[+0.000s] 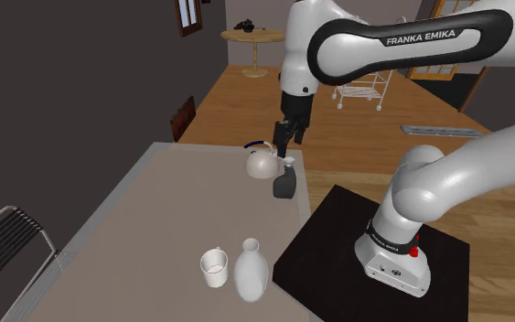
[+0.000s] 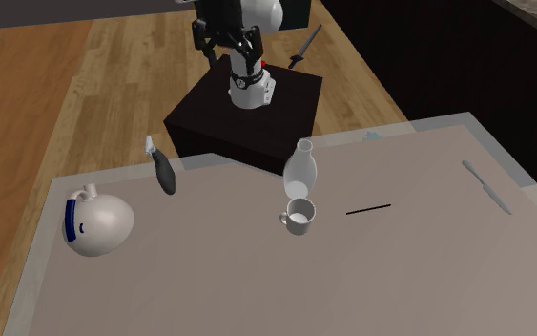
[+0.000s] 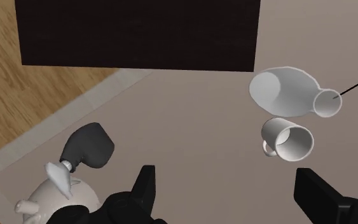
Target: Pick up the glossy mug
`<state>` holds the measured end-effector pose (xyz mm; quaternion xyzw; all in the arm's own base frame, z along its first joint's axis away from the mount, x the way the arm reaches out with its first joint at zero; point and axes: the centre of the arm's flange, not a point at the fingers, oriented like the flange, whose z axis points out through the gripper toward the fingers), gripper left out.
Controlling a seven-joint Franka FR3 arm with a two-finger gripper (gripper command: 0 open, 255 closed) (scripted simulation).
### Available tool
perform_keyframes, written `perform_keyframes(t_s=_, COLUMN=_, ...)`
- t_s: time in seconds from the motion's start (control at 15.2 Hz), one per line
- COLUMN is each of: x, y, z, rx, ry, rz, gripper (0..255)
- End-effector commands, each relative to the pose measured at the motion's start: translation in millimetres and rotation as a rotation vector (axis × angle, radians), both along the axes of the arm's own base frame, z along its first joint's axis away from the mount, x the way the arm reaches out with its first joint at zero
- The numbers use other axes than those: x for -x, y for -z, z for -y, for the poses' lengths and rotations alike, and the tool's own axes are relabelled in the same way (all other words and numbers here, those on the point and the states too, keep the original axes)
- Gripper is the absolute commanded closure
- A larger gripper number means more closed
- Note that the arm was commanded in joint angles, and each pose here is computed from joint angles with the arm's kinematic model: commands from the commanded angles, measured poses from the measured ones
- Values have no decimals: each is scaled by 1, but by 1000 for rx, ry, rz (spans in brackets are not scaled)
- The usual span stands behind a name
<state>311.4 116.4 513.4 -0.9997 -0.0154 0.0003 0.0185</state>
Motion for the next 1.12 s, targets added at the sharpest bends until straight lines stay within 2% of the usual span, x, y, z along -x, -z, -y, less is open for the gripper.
perform_keyframes(t_s=0.0, x=-5, y=19, z=-17, rx=4, ry=6, rz=4, gripper=0)
perform_keyframes(t_s=1.06, x=-45, y=178, z=-156, rx=45, ry=46, rz=21, gripper=0)
